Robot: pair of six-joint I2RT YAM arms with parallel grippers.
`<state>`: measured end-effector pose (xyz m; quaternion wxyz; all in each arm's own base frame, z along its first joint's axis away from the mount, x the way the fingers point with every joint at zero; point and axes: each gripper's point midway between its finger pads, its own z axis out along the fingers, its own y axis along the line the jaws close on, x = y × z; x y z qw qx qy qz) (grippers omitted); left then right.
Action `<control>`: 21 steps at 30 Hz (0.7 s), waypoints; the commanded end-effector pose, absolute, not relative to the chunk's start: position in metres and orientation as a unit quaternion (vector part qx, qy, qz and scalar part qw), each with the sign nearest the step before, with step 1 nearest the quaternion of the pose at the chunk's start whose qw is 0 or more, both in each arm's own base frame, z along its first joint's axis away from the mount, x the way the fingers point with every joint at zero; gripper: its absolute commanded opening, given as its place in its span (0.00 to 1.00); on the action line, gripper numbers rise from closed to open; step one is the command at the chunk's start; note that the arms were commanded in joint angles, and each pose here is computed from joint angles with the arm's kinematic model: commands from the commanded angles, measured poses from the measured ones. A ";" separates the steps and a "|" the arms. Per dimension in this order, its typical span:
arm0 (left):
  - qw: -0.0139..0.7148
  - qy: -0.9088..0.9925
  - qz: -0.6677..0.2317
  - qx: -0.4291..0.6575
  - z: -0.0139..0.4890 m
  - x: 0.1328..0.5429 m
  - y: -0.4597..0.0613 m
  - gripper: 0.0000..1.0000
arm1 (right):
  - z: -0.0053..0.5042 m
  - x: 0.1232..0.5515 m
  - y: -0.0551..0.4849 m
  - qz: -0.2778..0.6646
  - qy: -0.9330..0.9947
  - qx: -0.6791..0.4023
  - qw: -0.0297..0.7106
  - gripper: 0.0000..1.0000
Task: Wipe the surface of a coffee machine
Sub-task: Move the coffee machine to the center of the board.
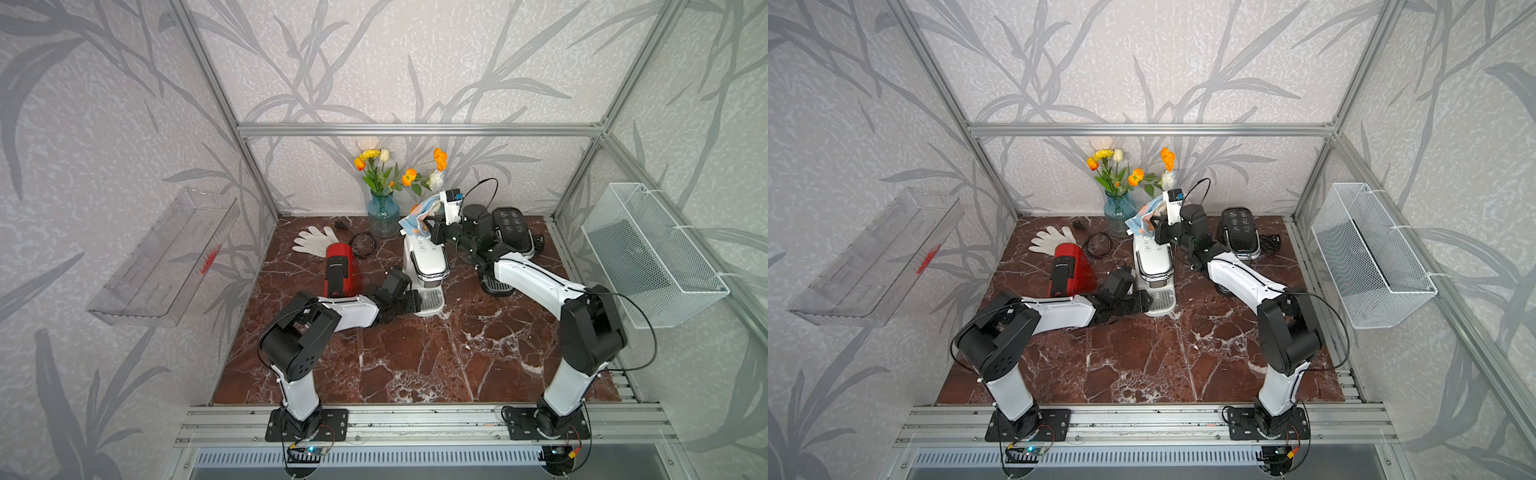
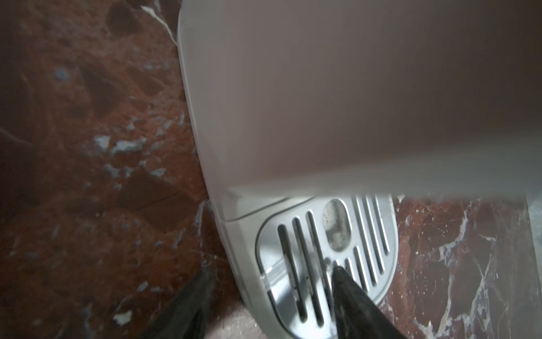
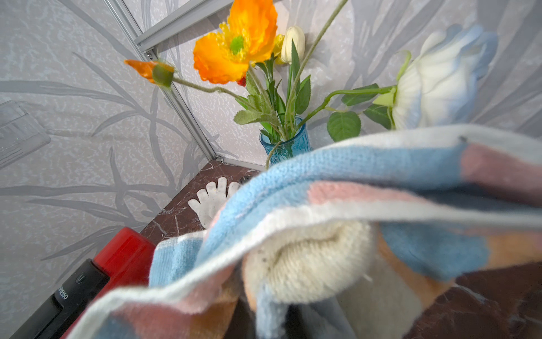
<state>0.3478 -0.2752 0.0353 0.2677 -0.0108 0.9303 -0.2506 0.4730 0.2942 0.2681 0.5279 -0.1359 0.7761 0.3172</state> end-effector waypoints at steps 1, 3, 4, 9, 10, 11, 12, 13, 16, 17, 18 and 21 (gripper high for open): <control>0.252 0.926 -0.280 0.019 0.032 0.344 -0.300 0.65 | 0.170 0.445 0.286 0.285 0.859 -0.140 0.401 0.00; 0.247 0.925 -0.288 0.028 0.031 0.344 -0.311 0.65 | 0.161 0.443 0.285 0.287 0.863 -0.139 0.392 0.00; 0.245 0.924 -0.291 0.033 0.031 0.344 -0.316 0.65 | 0.159 0.442 0.284 0.289 0.863 -0.139 0.389 0.00; 0.237 0.919 -0.309 0.058 0.035 0.341 -0.344 0.65 | 0.154 0.431 0.274 0.283 0.866 -0.132 0.390 0.00; 0.234 0.918 -0.312 0.063 0.034 0.339 -0.350 0.65 | 0.155 0.429 0.270 0.280 0.866 -0.129 0.393 0.00; 0.232 0.917 -0.317 0.068 0.035 0.338 -0.357 0.65 | 0.158 0.427 0.266 0.277 0.866 -0.127 0.397 0.00; 0.229 0.916 -0.322 0.074 0.036 0.335 -0.365 0.65 | 0.159 0.425 0.262 0.274 0.867 -0.125 0.397 0.00; 0.226 0.914 -0.327 0.079 0.037 0.334 -0.372 0.65 | 0.166 0.423 0.259 0.273 0.864 -0.125 0.403 0.00; 0.218 0.908 -0.345 0.097 0.040 0.326 -0.397 0.65 | 0.178 0.417 0.249 0.262 0.863 -0.124 0.414 0.00; 0.214 0.907 -0.349 0.103 0.041 0.324 -0.404 0.65 | 0.181 0.415 0.245 0.258 0.861 -0.122 0.420 0.00; 0.208 0.906 -0.351 0.109 0.041 0.322 -0.412 0.64 | 0.183 0.415 0.242 0.254 0.860 -0.120 0.425 0.00; 0.195 0.909 -0.348 0.122 0.042 0.319 -0.425 0.63 | 0.188 0.415 0.238 0.263 0.857 -0.116 0.428 0.00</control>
